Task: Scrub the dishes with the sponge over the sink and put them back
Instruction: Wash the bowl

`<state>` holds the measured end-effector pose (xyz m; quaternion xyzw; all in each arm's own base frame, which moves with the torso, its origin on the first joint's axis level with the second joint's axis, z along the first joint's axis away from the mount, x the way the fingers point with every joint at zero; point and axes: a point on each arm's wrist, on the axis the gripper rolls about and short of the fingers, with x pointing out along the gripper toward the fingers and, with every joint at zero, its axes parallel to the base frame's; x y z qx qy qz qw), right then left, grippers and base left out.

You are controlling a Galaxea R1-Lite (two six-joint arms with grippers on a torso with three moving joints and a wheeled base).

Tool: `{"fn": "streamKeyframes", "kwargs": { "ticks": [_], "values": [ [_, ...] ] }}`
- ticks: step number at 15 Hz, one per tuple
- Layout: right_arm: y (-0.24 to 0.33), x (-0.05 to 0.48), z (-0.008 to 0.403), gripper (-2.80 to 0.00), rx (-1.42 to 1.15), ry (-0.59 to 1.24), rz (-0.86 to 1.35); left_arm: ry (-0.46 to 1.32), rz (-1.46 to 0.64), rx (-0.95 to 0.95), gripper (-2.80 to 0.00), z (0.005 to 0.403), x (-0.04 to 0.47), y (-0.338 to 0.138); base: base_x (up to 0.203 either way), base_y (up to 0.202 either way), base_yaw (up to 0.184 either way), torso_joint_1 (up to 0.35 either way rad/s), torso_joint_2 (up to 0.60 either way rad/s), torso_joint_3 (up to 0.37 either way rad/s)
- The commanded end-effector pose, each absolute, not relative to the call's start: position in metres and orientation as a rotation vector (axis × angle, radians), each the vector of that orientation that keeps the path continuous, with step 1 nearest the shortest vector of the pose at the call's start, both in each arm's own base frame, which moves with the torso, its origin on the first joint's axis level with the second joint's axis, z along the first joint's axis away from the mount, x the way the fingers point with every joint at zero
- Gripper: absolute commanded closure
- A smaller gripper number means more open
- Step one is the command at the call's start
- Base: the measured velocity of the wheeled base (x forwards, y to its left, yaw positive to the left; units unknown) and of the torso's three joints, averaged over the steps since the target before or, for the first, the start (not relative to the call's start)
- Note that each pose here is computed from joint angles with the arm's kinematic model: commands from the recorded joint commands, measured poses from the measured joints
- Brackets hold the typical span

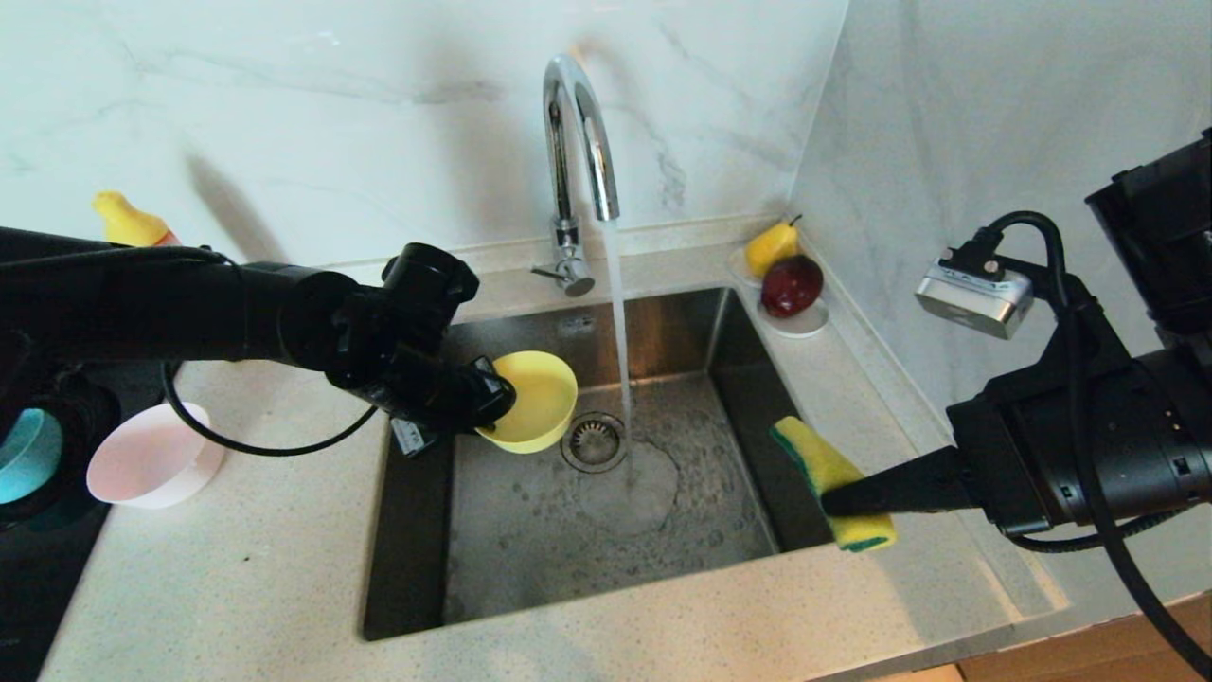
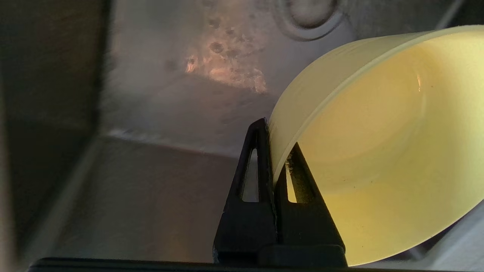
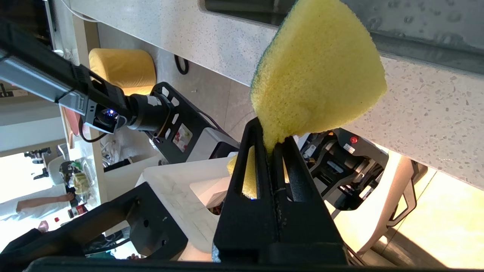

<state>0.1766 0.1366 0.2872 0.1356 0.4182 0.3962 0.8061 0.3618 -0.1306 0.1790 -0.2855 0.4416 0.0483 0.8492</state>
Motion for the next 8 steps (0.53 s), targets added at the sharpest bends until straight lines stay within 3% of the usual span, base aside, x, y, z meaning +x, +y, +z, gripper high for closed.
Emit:
{"fn": "streamKeyframes", "kwargs": {
  "ticks": [1,8],
  "values": [
    [0.136,0.176,0.288,0.0,0.291,0.895,0.851,0.939,0.083,-0.592,0.0,0.17,0.374,-0.149,0.0,0.0,0.0,0.0,0.0,0.0],
    [0.134,0.173,0.29,0.0,0.293,0.884,0.855,0.953,0.017,-0.53,0.0,0.158,0.377,-0.196,0.0,0.0,0.0,0.0,0.0,0.0]
  ]
}}
